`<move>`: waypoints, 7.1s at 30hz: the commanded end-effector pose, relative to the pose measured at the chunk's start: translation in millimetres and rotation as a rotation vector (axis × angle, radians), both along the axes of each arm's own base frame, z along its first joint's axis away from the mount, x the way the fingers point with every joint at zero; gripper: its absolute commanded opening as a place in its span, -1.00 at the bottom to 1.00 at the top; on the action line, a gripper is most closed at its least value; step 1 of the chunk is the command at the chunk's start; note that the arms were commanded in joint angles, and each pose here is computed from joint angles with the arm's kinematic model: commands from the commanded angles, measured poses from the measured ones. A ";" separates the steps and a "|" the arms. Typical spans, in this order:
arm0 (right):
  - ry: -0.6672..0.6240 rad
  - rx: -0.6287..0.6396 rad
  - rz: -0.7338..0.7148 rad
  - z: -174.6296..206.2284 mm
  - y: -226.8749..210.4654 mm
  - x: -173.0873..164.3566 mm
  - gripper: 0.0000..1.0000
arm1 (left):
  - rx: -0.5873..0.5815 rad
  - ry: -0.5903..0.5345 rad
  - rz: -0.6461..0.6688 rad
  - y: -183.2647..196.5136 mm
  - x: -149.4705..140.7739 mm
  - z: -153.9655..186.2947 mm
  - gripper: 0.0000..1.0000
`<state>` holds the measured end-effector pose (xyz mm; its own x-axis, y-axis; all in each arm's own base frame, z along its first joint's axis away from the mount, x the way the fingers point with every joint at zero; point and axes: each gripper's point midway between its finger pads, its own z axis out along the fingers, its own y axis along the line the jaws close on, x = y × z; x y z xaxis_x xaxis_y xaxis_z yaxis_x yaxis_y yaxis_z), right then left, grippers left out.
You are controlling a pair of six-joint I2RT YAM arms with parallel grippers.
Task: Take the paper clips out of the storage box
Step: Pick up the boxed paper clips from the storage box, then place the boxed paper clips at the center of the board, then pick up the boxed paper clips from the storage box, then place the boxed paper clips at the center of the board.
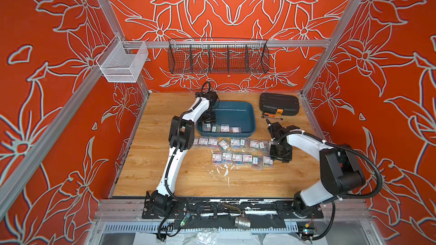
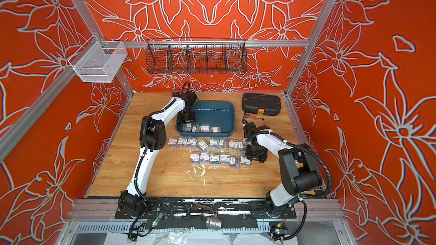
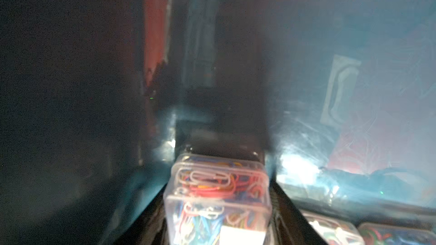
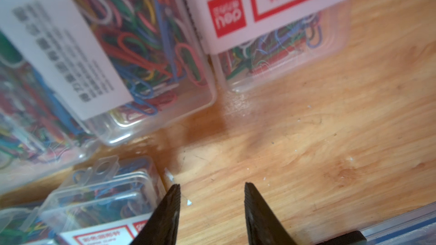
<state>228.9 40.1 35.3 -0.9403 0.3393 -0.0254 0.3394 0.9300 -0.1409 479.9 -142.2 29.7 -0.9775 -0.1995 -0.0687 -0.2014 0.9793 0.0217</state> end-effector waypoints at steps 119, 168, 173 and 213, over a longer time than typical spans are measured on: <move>-0.281 0.239 0.460 39.6 260.9 198.5 -0.05 | -0.308 -0.246 0.045 21.9 -219.8 145.3 0.42; -0.208 0.158 0.542 -1.8 273.0 210.9 0.22 | -0.335 -0.331 0.182 30.8 -209.6 155.7 0.45; -0.235 0.228 0.497 19.4 282.5 213.4 -0.05 | -0.336 -0.328 0.180 29.8 -208.5 154.5 0.45; -0.449 0.772 0.619 92.7 452.9 67.7 -0.73 | -0.335 -0.503 0.567 102.7 -206.4 195.2 0.45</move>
<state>289.1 472.8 117.9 -0.9272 -0.1652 -0.3361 -0.3305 0.7832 0.5267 284.5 -47.5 225.3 -0.6067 -0.7271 -0.3213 -0.5429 0.6742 -0.5007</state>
